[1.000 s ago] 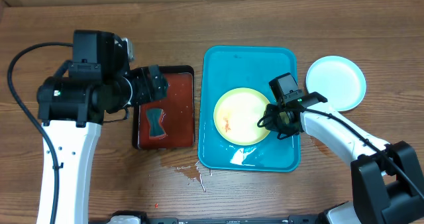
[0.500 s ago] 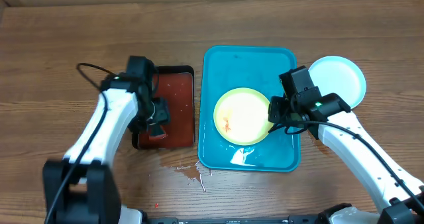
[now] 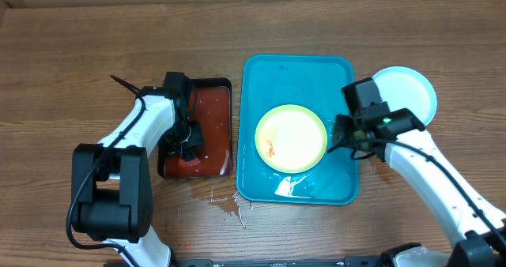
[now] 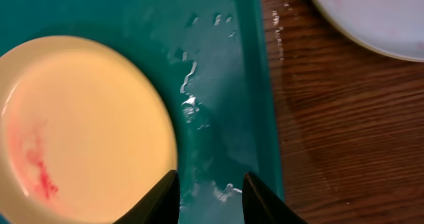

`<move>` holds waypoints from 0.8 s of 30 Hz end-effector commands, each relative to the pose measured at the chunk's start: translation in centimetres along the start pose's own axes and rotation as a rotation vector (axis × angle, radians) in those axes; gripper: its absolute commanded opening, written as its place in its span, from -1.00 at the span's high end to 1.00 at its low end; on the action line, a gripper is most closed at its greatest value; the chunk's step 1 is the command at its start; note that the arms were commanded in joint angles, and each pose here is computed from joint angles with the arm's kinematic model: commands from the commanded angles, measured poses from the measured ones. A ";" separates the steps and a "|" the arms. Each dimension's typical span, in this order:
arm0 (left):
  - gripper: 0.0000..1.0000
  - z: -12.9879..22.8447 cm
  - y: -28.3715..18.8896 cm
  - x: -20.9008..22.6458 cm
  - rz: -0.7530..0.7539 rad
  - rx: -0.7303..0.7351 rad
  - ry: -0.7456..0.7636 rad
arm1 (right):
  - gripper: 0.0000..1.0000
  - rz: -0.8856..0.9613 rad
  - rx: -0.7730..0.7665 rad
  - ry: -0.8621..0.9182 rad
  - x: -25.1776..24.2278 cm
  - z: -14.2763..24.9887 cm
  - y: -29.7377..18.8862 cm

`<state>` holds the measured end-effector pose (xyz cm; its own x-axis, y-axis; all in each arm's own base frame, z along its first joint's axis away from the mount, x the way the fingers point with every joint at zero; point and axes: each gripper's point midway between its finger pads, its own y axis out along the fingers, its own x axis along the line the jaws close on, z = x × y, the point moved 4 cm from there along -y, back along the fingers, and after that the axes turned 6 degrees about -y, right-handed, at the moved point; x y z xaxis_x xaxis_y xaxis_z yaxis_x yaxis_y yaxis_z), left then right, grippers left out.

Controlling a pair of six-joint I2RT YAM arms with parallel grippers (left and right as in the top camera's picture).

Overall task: Clean dirty plates on tray and stack at the side
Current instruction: 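Pick up the sponge from the red tray with the left gripper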

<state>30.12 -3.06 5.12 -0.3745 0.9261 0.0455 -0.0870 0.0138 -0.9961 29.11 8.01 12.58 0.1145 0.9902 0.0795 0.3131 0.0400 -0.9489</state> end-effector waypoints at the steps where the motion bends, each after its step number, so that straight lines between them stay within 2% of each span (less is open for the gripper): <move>1: 0.91 -0.7 -2.4 -0.6 0.026 -0.033 0.021 | 0.34 -0.064 0.044 0.036 -0.5 -0.7 1.0; 7: 0.91 -1.2 -8.2 -0.9 0.081 -0.143 0.053 | 0.26 -0.246 0.130 -0.119 1.9 0.5 2.3; 11: 0.92 -0.8 -11.2 -0.7 0.103 -0.188 0.054 | 0.22 -0.186 0.115 -0.151 2.0 1.2 4.0; 15: 0.91 0.0 -13.2 -0.6 0.122 -0.216 0.076 | 0.17 -0.096 0.085 -0.099 1.0 1.3 6.1; 19: 0.91 0.7 -14.3 -1.0 0.143 -0.242 0.105 | 0.19 -0.157 0.114 -0.102 1.9 2.1 7.9; 21: 0.91 1.0 -14.6 -1.2 0.148 -0.250 0.115 | 0.33 -0.198 0.133 -0.137 2.8 2.5 8.5; 24: 0.92 1.2 -14.7 -1.6 0.152 -0.251 0.127 | 0.75 -0.205 0.149 -0.167 3.7 3.1 9.3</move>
<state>30.77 -4.58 18.25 -0.2853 0.9558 -0.0711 0.1495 -0.0289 -0.9883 30.43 11.23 4.39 -0.0637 0.9745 0.2152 0.2248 0.2241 -0.9483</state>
